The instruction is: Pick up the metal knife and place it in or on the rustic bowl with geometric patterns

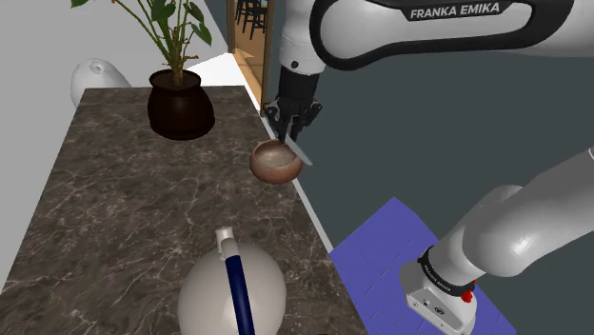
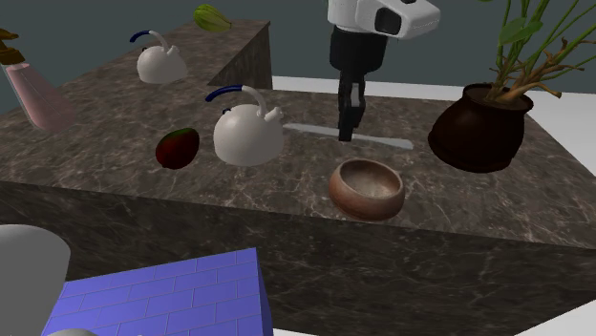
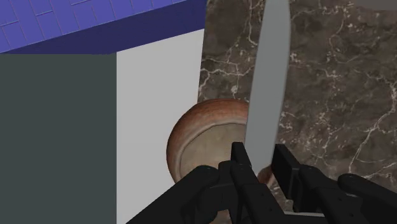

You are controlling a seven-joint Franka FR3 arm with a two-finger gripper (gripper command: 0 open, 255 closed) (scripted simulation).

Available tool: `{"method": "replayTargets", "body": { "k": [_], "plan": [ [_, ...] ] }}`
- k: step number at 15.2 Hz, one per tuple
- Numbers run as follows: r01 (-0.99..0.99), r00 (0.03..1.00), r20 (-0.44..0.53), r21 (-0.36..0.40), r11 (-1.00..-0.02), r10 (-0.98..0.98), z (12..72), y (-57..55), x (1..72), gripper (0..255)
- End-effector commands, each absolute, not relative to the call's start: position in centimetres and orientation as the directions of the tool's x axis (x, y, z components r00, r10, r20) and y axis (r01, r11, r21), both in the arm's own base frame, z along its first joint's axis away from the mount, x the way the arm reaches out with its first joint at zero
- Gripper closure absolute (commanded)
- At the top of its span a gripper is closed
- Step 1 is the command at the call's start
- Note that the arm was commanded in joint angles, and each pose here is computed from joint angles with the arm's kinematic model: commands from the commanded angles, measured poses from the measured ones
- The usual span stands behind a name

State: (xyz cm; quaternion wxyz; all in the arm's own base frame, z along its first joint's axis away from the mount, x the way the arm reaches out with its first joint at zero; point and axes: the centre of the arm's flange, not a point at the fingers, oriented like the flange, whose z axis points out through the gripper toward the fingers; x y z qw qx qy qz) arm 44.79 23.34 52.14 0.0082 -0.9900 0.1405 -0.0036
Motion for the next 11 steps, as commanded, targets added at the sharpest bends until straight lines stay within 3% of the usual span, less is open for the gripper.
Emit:
{"method": "replayTargets", "body": {
  "k": [1,11],
  "plan": [
    [-0.278,0.961,0.006,-0.017,-0.961,-0.278,52.3,22.2,47.1,255],
    [-0.278,0.961,0.006,-0.017,-0.961,-0.278,48.4,21.1,49.6,255]
  ]
}}
